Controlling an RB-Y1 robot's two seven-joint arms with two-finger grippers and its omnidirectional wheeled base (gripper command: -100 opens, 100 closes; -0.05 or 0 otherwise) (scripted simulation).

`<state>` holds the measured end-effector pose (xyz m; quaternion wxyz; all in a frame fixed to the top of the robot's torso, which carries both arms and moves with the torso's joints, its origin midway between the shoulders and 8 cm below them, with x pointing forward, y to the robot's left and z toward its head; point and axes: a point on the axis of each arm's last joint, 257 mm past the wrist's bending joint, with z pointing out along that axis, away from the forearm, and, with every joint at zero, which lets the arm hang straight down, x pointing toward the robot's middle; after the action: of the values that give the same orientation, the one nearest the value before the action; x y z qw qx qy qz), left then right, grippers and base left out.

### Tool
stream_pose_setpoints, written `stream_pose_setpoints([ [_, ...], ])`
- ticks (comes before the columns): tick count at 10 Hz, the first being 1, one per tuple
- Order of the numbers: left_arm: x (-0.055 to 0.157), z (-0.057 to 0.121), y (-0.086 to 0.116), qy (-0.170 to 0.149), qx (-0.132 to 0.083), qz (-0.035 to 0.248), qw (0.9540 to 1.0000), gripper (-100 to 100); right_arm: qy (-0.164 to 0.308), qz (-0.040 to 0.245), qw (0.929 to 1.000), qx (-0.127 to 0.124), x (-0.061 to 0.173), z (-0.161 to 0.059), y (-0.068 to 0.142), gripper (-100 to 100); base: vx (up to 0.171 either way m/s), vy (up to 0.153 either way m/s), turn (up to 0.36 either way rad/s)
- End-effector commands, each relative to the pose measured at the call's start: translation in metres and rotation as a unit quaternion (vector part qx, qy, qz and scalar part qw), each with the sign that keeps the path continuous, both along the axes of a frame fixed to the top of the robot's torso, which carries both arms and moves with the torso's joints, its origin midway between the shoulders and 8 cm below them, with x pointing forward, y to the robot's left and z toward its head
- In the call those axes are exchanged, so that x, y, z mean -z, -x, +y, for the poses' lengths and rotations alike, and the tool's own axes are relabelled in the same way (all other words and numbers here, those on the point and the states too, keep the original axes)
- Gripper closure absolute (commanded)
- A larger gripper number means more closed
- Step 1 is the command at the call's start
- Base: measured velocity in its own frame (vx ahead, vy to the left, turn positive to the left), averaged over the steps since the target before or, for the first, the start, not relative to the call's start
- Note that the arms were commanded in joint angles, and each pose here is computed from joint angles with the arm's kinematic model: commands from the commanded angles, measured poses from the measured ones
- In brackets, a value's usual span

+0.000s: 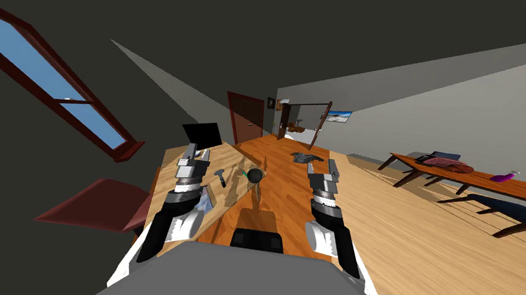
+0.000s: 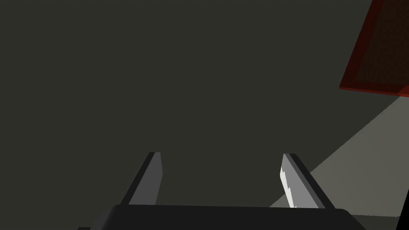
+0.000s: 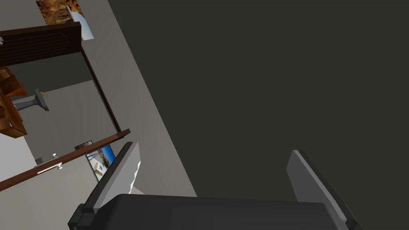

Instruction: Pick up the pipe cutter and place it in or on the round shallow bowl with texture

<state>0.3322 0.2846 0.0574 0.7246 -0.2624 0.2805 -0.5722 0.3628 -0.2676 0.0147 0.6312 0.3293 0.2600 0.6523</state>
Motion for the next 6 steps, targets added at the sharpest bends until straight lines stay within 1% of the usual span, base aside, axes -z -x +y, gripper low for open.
stream_pose_setpoints([
  [1,0.011,0.001,-0.006,-0.019,-0.007,0.008,0.9998,-100,0.0,0.0,1.0,0.0,0.0,0.0,0.0,0,-0.102,-0.057,-0.136],
  [3,0.024,0.005,-0.013,-0.037,-0.016,0.018,0.999,-100,0.0,0.0,1.0,0.0,0.0,0.0,0.0,0,-0.141,-0.05,-0.104],
  [4,0.033,0.007,-0.017,-0.048,-0.023,0.025,0.9983,-100,0.0,0.0,1.0,0.0,0.0,0.0,0.0,0,-0.102,-0.013,-0.085],
  [6,0.05,0.013,-0.024,-0.073,-0.038,0.038,0.9959,-100,0.0,0.0,1.0,0.0,0.0,0.0,0.0,0,-0.078,0.029,-0.116],
])
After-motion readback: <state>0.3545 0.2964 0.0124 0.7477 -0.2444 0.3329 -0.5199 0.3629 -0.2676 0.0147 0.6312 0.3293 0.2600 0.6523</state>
